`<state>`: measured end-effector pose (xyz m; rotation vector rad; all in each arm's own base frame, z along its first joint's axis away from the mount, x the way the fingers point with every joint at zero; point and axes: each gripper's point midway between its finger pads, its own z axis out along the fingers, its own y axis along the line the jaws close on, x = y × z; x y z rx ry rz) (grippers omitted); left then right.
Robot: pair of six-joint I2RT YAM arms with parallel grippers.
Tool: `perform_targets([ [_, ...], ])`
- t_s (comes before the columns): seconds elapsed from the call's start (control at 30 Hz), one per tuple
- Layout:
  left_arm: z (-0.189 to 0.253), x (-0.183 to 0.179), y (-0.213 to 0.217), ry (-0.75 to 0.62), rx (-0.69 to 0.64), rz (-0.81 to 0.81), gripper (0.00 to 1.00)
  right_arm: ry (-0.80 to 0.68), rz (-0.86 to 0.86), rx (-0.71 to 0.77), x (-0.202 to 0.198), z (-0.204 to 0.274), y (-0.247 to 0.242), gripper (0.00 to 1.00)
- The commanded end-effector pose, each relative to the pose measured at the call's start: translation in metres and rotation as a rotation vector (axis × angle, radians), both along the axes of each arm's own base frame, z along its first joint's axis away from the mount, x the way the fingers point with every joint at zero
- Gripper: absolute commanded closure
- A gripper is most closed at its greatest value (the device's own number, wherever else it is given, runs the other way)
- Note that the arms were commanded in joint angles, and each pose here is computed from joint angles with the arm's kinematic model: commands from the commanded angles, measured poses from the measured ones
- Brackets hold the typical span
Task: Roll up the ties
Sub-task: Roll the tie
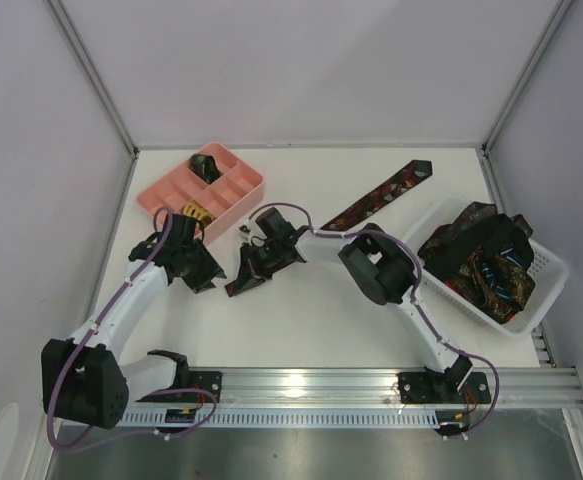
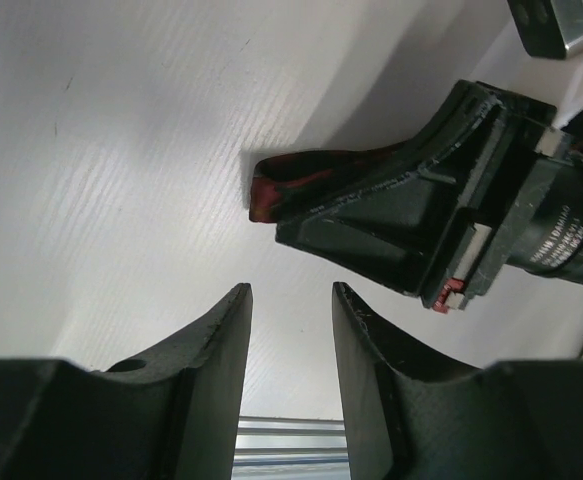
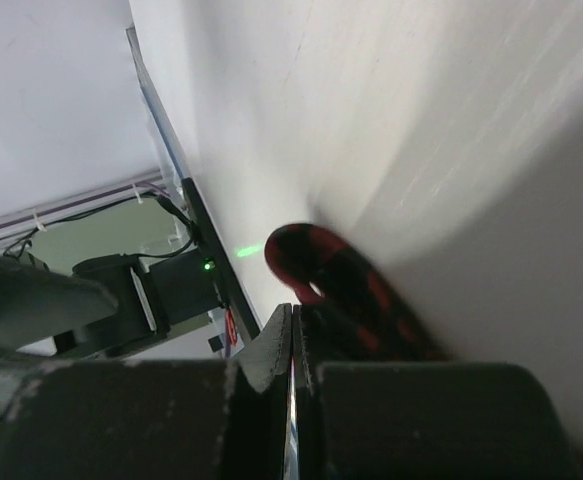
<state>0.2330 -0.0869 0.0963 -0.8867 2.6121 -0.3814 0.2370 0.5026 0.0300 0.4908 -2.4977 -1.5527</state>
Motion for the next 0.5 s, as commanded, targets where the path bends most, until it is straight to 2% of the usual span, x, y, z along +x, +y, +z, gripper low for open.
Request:
perform_targets([
  [0.0,0.006,0.005,0.0,-0.037,-0.02,0.014,0.56,-0.094,-0.01,0.095,0.011,0.066,-0.006,1.0],
  [0.17,0.002,0.006,-0.005,-0.027,-0.036,-0.012,0.55,-0.114,-0.032,0.075,0.021,0.06,-0.016,1.0],
  [0.47,-0.014,0.012,-0.009,0.022,-0.039,-0.057,0.54,-0.085,-0.057,-0.006,0.037,0.005,-0.02,1.0],
])
